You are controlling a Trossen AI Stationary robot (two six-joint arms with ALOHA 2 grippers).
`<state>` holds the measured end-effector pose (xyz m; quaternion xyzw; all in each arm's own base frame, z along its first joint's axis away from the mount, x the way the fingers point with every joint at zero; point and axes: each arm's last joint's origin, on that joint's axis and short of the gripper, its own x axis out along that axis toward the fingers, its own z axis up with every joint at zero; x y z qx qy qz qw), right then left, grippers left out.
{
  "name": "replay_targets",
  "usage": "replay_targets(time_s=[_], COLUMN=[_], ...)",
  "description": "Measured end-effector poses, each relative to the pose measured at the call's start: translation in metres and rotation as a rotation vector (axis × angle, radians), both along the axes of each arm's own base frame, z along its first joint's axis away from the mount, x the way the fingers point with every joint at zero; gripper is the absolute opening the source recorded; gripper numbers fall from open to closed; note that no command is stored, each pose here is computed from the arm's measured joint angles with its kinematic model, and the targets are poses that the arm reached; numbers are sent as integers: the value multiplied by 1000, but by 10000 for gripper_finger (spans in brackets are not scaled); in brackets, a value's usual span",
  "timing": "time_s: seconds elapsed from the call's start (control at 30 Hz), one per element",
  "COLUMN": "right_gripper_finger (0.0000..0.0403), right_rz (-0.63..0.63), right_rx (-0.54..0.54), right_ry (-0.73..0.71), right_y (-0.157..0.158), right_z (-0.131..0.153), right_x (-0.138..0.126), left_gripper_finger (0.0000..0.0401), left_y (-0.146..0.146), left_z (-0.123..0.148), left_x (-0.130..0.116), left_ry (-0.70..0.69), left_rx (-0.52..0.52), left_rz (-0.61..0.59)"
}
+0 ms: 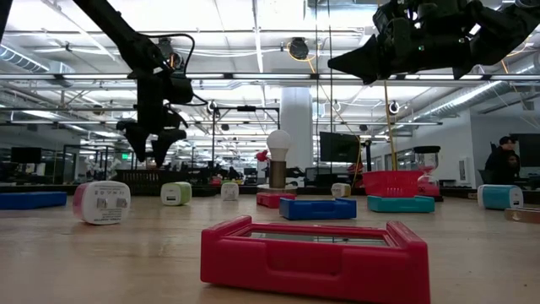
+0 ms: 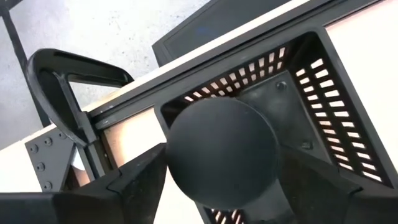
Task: Pick & Place Office items
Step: Put the yellow hourglass into the black bin, then put the light blue charger adapter into the blue bin
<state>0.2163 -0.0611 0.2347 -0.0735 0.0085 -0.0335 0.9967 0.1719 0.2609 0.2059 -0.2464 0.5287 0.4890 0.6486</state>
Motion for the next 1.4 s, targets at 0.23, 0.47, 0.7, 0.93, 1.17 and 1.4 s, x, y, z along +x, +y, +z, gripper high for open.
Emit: replay_targets(time_s=[0.23, 0.47, 0.7, 0.93, 1.17, 1.4], right_gripper_finger=[0, 0, 0, 0, 0, 0], right_rz=[0, 0, -2, -147, -185, -394], right_rx=[0, 0, -9, -19, 65, 113], right_ry=[1, 1, 2, 4, -55, 164], right_y=[0, 0, 0, -4, -5, -14], right_z=[0, 0, 0, 0, 4, 19], right_x=[0, 0, 0, -1, -1, 8], left_gripper_finger=[310, 281, 163, 37, 12, 6], left_y=[-6, -28, -93, -150, -176, -184], left_z=[20, 59, 82, 50, 4, -13], left_x=[-5, -16, -1, 12, 17, 18], left_ry=[-16, -84, -370, -882, -944, -1059], left_rx=[61, 135, 360, 452, 530, 616], left_rz=[-9, -57, -385, -788, -974, -1021])
